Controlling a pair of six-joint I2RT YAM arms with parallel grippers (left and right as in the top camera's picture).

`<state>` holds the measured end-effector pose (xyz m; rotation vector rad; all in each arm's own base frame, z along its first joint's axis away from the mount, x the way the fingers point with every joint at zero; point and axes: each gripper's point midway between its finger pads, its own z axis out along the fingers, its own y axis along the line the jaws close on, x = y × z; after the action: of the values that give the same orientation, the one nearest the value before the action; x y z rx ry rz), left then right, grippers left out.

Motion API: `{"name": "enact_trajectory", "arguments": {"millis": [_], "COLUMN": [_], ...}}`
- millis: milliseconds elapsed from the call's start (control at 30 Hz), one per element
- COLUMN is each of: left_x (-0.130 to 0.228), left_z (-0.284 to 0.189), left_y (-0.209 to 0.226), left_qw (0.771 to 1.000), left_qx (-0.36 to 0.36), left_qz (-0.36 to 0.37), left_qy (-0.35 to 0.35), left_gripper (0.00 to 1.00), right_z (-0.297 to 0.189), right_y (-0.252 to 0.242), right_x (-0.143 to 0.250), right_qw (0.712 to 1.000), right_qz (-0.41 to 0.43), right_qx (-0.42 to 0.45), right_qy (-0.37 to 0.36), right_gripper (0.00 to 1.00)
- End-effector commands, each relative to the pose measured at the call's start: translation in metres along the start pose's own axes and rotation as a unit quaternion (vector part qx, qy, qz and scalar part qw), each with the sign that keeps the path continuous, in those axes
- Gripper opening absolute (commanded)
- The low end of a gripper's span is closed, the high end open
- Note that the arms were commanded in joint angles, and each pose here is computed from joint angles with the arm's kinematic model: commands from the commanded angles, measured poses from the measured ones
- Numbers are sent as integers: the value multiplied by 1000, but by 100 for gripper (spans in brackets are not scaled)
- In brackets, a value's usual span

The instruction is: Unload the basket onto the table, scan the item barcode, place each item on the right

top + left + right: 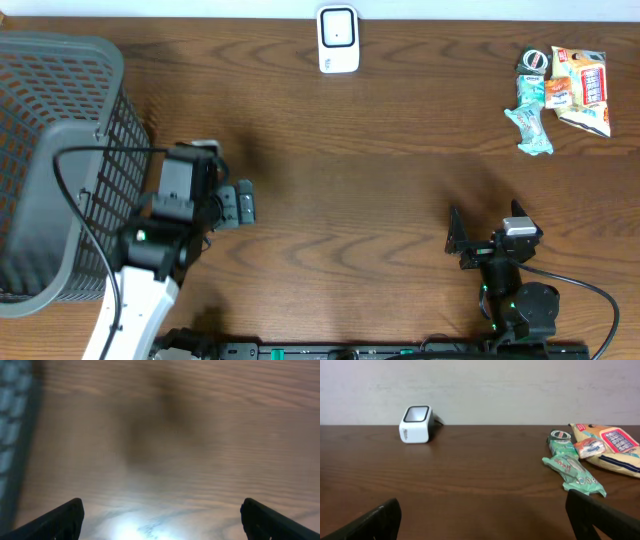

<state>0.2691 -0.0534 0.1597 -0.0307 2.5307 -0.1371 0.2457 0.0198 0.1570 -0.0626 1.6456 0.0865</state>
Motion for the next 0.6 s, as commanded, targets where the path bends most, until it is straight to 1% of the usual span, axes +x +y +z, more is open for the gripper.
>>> {"name": "enact_trajectory", "arguments": {"millis": [0,333,567], "left_x": [12,38,47], "left_z": [-1,4,7], "left_y": [-19,-12,-11], "left_qw": [996,990,979], "left_qx": [69,78,91], "left_qz": [58,68,70], "left_qy": [-21,-95,-168], "left_gripper": [98,98,98], "right_z": [0,0,0], "right_y": [-4,-4,-4], "right_x": [0,0,0], "right_qw": [1000,1000,1000], "right_qz": [7,7,7], "right_qx": [9,9,9], "right_qy": [-1,-1,-1], "right_gripper": [99,99,99]}}
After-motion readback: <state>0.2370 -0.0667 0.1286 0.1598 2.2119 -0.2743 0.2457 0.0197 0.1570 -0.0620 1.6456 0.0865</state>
